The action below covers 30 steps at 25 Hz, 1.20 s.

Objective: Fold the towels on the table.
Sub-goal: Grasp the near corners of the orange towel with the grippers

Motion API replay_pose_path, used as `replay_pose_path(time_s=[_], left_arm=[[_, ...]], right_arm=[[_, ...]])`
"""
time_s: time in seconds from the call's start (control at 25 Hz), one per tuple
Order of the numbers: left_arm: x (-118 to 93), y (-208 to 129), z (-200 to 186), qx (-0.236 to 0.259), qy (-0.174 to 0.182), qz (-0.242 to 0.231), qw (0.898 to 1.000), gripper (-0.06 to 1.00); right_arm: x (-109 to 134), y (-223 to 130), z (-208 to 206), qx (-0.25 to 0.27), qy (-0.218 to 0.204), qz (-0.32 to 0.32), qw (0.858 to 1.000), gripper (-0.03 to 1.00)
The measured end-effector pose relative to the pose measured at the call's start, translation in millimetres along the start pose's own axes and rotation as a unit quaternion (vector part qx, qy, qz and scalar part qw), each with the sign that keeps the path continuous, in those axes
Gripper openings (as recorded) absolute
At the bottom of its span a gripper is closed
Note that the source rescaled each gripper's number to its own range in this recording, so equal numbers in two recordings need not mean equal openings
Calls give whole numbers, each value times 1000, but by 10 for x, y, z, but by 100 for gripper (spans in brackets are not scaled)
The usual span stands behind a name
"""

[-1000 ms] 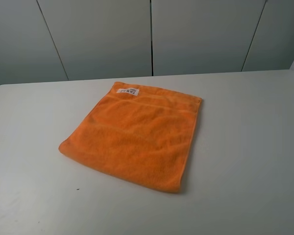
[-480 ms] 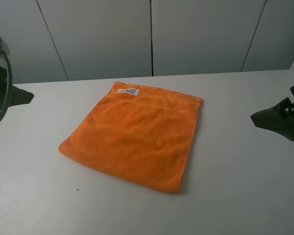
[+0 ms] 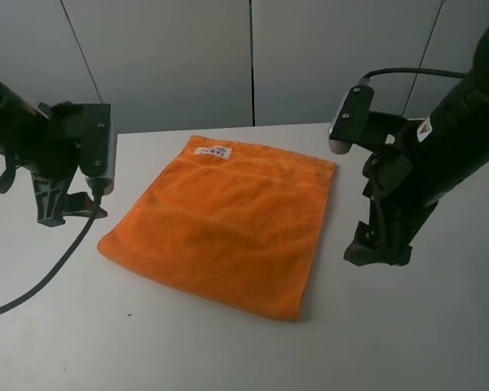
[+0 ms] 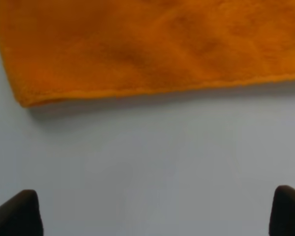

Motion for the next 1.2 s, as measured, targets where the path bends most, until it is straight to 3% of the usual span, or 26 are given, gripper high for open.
replay_pose_path(time_s=[0.12, 0.44, 0.96, 1.12, 1.2], left_arm=[[-67, 33, 166, 21, -34, 53, 998, 99], [-258, -56, 491, 53, -125, 117, 984, 99], [-342, -74, 710, 43, -158, 181, 970, 99], [-453, -103, 745, 44, -169, 195, 965, 99], [-488, -111, 777, 44, -158, 200, 966, 99]], right_arm=[[180, 79, 216, 29, 19, -41, 999, 100], [569, 227, 580, 42, 35, -116, 992, 100], [648, 414, 956, 81, 67, -62, 993, 100], [675, 402, 1089, 100, 80, -43, 991, 100], [679, 390, 1134, 106, 82, -40, 990, 100]])
Point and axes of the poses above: a point on each arm's last joint axis where the gripper is mounted, z pointing out along that axis toward the gripper, x along the wrist's bending axis when the last joint is at zero, y = z × x, the point moved 3 cm from there along z, pointing out along that axis toward the gripper, and after that the axes turned 15 degrees about z, right-handed, at the moved point
